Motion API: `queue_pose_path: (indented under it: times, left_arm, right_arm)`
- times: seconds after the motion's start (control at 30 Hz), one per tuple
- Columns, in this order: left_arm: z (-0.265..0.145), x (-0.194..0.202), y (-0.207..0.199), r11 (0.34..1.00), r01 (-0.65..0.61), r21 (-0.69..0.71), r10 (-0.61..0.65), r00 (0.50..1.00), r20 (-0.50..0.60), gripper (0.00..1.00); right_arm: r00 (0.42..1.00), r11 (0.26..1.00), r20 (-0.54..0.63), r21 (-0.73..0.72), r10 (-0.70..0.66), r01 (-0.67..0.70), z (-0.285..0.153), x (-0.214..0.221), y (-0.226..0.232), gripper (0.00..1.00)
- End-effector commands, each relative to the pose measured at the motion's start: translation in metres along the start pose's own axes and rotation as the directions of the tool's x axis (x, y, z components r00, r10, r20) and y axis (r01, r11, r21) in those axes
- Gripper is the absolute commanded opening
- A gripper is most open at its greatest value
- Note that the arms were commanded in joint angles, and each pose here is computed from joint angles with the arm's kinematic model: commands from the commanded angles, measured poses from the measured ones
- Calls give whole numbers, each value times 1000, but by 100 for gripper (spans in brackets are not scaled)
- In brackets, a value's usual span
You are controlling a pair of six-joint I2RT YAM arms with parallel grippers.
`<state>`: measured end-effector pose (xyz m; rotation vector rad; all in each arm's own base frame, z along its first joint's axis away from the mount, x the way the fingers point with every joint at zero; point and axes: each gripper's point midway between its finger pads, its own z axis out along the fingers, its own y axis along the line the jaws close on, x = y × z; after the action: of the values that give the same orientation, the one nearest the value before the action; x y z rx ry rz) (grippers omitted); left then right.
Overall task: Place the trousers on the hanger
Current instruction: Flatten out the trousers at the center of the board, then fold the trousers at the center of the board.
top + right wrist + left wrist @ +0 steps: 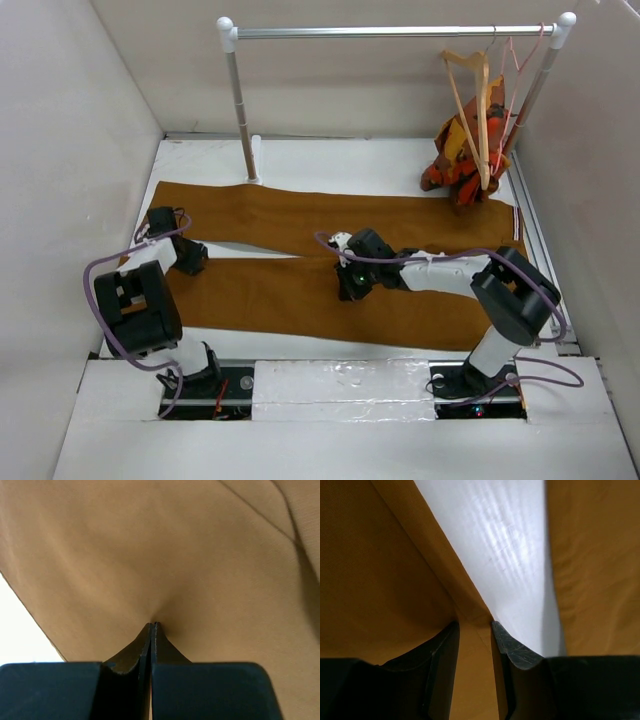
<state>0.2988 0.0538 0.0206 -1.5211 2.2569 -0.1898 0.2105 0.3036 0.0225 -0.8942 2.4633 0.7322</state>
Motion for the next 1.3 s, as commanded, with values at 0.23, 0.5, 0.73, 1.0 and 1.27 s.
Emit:
queue_pose_path:
  times: [0.23,0.5,0.73,1.0,1.27]
  left_arm:
    - [-21,-40,-21,993,-114,9,112,985,131,40]
    - [-113,-89,52,994,33,-104,23,869,495,42]
    - [-86,-96,112,938,315,-146,-233,883,408,40]
    - [-66,-107,171,834,460,-305,-323,854,407,42]
    - [-50,-90,191,804,458,-378,-324,872,368,42]
  right_arm:
    - [999,993,52,120,-2,-5,-4,-32,-29,0]
    - [990,998,135,-32,-43,48,-33,-53,21,38]
    - [978,981,187,-156,-88,118,-69,-45,62,51]
    - [969,987,231,-114,-85,114,-107,-25,52,51]
    - [963,994,267,-87,-47,73,-123,-30,27,51]
